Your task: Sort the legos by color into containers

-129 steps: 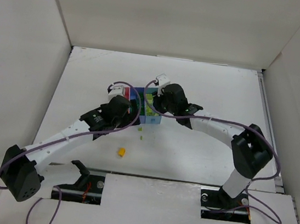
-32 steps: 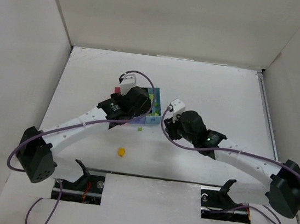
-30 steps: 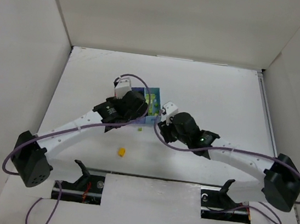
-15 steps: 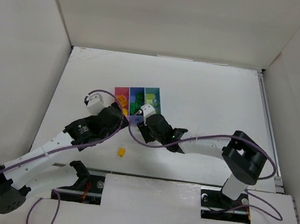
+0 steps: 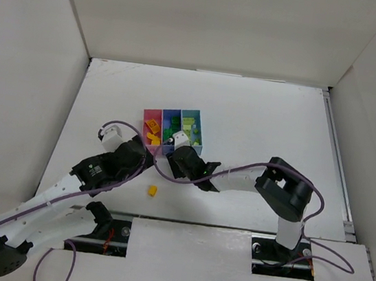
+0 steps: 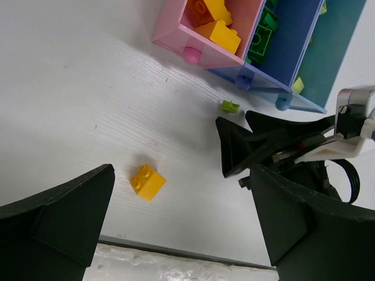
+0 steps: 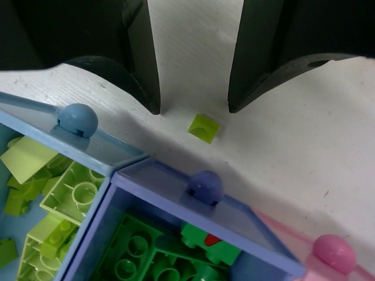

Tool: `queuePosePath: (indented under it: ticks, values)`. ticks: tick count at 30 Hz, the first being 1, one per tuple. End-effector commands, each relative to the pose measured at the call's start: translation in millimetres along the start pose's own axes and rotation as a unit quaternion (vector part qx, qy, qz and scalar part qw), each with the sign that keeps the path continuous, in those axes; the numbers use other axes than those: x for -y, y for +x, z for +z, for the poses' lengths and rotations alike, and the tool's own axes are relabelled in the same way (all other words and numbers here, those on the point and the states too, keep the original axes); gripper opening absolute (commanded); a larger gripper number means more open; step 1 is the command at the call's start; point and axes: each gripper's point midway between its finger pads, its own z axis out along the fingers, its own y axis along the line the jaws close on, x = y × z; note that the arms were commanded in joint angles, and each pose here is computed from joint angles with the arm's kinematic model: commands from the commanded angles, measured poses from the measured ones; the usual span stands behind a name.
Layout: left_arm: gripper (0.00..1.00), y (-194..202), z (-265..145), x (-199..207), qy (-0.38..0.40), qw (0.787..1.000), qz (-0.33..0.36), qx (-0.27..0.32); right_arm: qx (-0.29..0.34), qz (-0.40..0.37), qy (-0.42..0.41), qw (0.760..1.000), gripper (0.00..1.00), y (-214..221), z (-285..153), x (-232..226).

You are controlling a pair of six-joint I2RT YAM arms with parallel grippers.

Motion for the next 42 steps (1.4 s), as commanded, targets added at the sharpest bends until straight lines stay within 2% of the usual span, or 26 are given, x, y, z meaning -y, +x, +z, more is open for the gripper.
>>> queuePosePath:
  ticks: [1,8,18,24,28,33,38,42]
  values:
    - [0.99,1.3,-0.7,-1.5,0.004,1.0,-0.007,-0.002,0.045,0.055,0.018,0.997,0.55,-27.0,8.2,-6.1]
    - [0.99,0.3,-2.1,-1.3,0.008,1.0,-0.004,-0.001,0.036,0.063,0.022,0.997,0.54,-12.8,20.4,-11.9]
    - [0.99,-1.6,-4.6,-6.1,0.006,1.0,0.001,0.003,0.038,0.088,0.039,0.995,0.31,-8.6,17.1,-8.7]
    - [0.99,7.0,-4.0,-4.7,0.019,1.0,0.015,-0.016,0.051,0.099,0.039,0.993,0.24,-17.6,2.9,-3.9]
    - [0.99,18.1,-1.8,7.3,0.06,0.997,0.024,-0.037,0.079,0.102,0.017,0.992,0.22,-41.9,-29.3,-0.2]
    - [0.99,27.8,4.7,1.5,0.049,0.997,0.031,-0.052,0.151,0.113,0.018,0.982,0.22,-93.2,-86.7,19.8]
    - [0.99,34.4,7.5,6.1,0.056,0.996,0.031,-0.066,0.189,0.088,0.066,0.976,0.23,-130.5,-106.0,42.9]
    - [0.99,37.4,10.7,2.3,0.048,0.996,0.034,-0.069,0.189,0.086,0.085,0.974,0.23,-144.9,-91.2,63.9]
